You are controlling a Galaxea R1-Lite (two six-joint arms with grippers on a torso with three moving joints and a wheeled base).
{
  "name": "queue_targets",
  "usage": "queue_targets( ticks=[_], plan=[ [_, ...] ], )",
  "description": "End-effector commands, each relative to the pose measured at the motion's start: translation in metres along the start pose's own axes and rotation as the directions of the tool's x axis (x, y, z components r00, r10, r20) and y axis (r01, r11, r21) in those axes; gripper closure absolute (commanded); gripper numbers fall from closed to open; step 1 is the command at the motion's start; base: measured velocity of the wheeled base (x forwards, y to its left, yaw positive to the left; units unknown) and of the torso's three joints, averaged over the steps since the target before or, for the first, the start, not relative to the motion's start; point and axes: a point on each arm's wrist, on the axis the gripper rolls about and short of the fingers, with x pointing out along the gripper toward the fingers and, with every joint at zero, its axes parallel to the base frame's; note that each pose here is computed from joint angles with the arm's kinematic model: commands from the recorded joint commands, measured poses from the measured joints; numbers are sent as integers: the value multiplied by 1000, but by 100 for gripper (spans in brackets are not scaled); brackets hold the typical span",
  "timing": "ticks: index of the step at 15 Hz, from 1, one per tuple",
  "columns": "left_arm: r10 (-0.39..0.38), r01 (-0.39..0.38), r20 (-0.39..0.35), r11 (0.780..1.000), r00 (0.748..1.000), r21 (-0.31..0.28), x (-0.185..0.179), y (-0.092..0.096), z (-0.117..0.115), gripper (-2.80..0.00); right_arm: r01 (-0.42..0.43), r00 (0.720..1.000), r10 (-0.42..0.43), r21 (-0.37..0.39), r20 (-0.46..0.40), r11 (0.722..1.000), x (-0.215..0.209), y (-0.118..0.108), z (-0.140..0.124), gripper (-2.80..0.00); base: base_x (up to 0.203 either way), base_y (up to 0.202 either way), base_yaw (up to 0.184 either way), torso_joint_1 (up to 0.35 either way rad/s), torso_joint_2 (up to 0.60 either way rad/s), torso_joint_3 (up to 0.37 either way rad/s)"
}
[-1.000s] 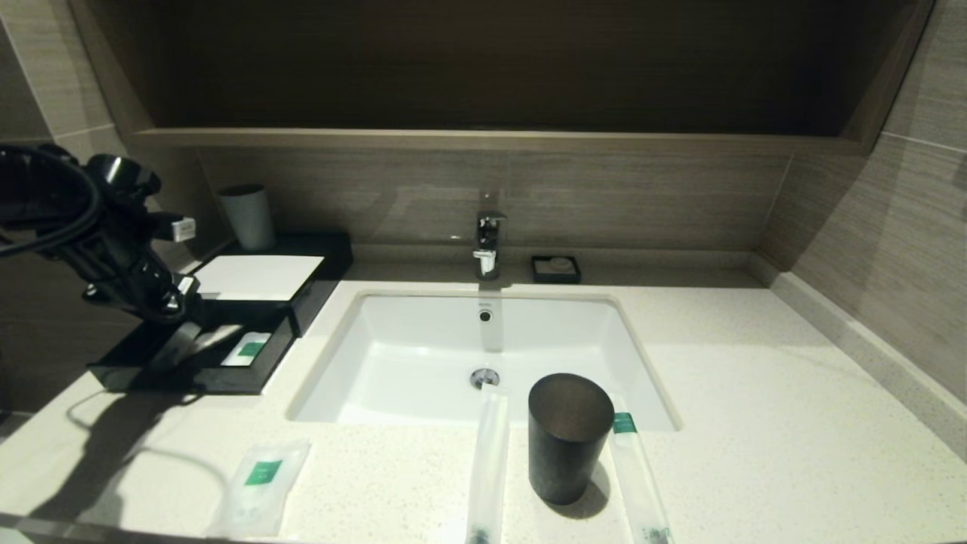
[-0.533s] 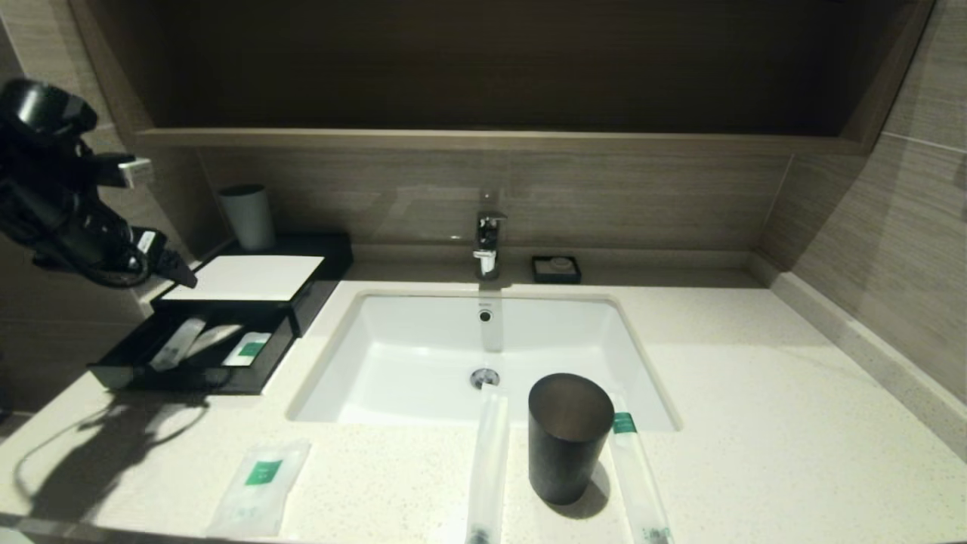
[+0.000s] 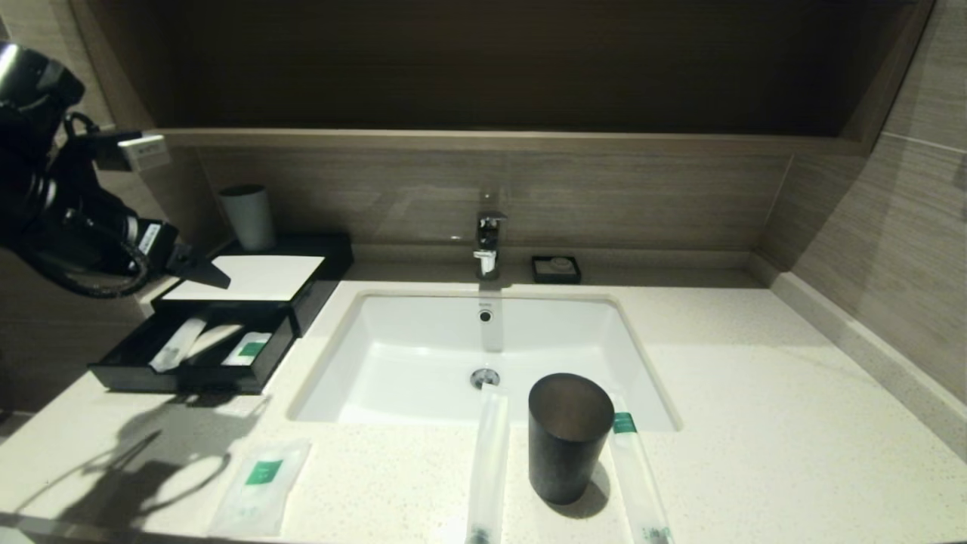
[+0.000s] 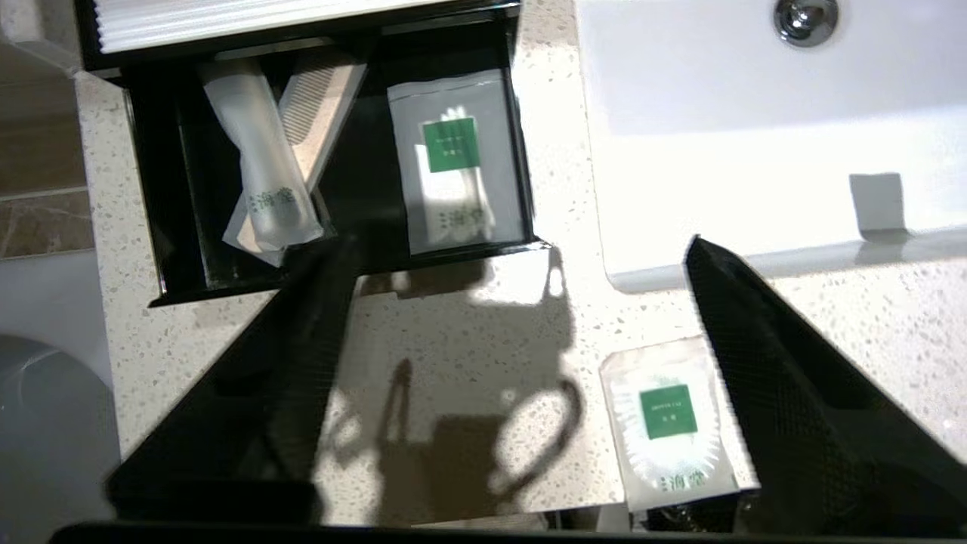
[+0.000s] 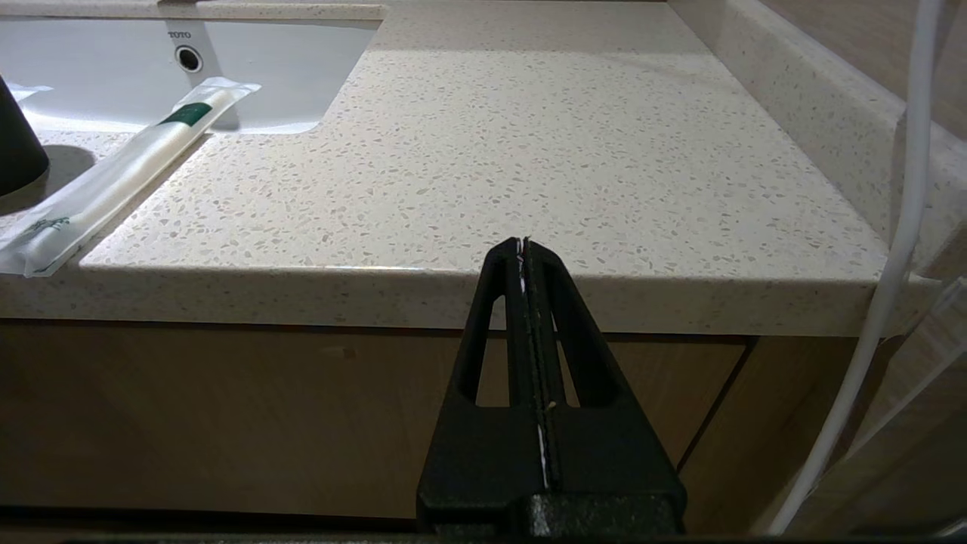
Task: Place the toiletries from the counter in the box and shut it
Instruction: Place the bathroom toiletry into the drawer, then pick up the bathroom toiletry
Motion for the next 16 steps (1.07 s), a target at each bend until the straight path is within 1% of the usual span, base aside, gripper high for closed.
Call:
queue_targets(
  ticks=[1,3,6,8,9,12,14,16],
  plan=[
    [-23,23,10,1000,1000,17,-11,-10,-5,0,0,1000,0,-1,1,1000,0,0,0,0,0,0,0,0,0,0],
    [-34,34,-4,999,999,28,-15,-15,-11,0,0,1000,0,-1,0,1000,0,0,0,0,0,0,0,0,0,0],
    [-74,76,-24,995,997,65,-26,-34,-29,0,0,1000,0,-1,0,1000,0,0,0,0,0,0,0,0,0,0],
    [-108,113,-50,990,993,89,-24,-45,-36,0,0,1000,0,-1,0,1000,0,0,0,0,0,0,0,0,0,0],
    [-125,130,-58,987,990,92,-24,-50,-38,0,-1,1000,1,-1,0,1000,0,0,0,0,0,0,0,0,0,0],
    [-185,187,-73,982,980,26,-23,-72,-39,0,0,1000,0,-1,0,1000,0,0,0,0,0,0,0,0,0,0],
    [-233,236,-104,972,967,17,-24,-90,-43,0,0,1000,0,-1,0,1000,0,0,0,0,0,0,0,0,0,0],
    [-276,282,-162,959,947,14,-23,-107,-51,0,0,1000,0,-1,0,1000,0,0,0,0,0,0,0,0,0,0]
  ],
)
